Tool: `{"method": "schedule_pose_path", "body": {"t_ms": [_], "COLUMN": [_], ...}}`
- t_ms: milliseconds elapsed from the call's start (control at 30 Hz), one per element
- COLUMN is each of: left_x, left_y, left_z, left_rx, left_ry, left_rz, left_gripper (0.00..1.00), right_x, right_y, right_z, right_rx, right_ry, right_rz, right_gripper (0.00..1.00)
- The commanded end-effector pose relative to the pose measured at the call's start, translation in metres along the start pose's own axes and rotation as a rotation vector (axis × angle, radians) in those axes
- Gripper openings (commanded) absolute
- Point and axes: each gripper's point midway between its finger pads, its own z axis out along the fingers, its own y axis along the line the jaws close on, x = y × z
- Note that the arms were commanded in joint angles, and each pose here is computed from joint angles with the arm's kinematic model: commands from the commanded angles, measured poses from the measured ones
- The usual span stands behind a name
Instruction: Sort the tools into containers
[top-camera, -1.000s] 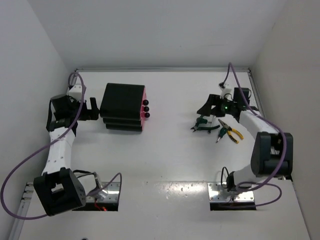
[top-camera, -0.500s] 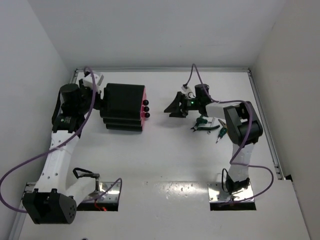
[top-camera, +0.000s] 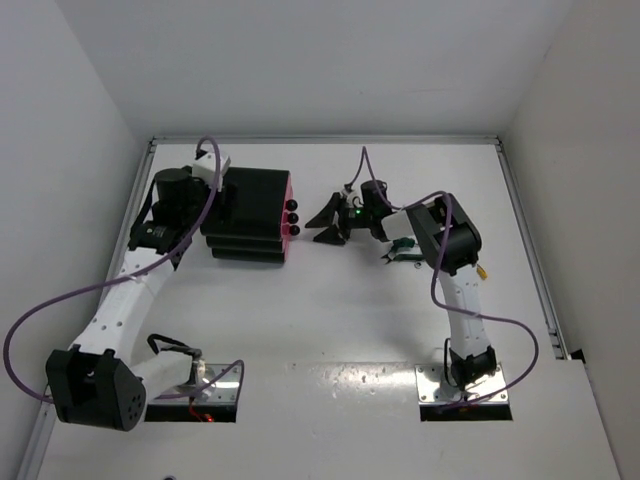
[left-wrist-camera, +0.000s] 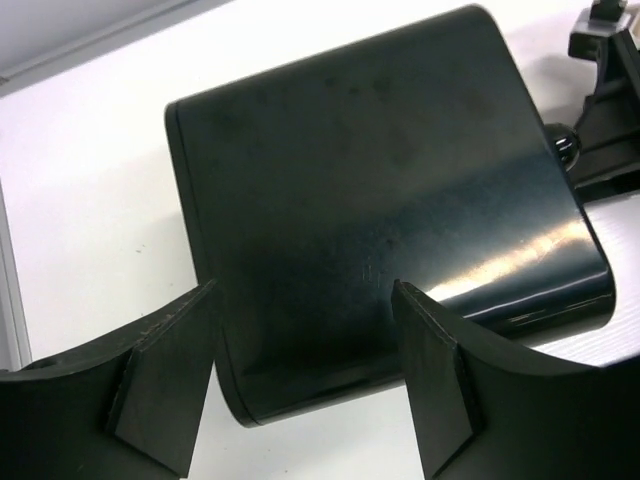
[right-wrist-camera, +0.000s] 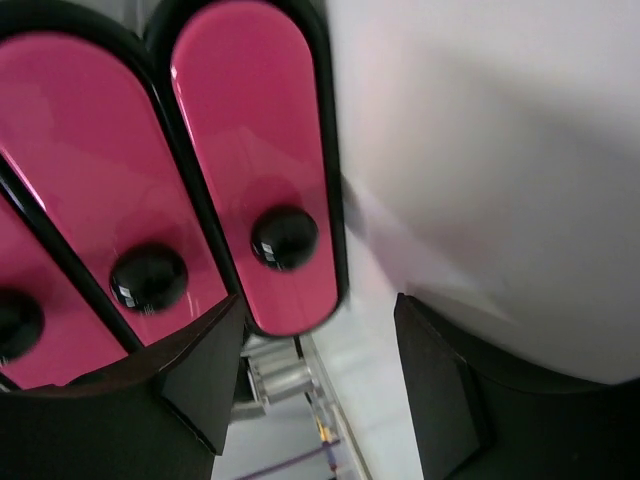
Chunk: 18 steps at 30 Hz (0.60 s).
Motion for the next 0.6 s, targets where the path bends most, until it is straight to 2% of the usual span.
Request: {"method": "schedule_pose_path", "body": {"t_ms": [0, 67, 367, 567], "left_x": [-0.001, 0.003, 0.026, 0.031], "left_y": [0.004, 0.003, 0.004, 0.002], "left_z": [0.007, 0.013, 0.021, 0.026], "left_rx": [-0.04, -0.039, -0.057, -0.045], "left_ry": [-0.01, 0.002, 0.066, 0.082], "left_rz": [0.001, 0.003, -0.012, -0.014], "left_gripper": [0.73, 0.69, 0.69, 0.69], "right_x": [-0.012, -0.009, 0.001, 0.005], "right_y": [0.031, 0.03, 0.024, 0.017], "right_z": [0.019, 0.03, 0.052, 0.051], "right_rx": [-0.084, -0.091, -0.094, -0.082], "right_ry": [-0.025, -0.01, 0.019, 0.024], "right_rz": [-0.04, -0.034, -0.008, 0.006], "right_gripper": [0.62, 0.62, 0.61, 0.5]}}
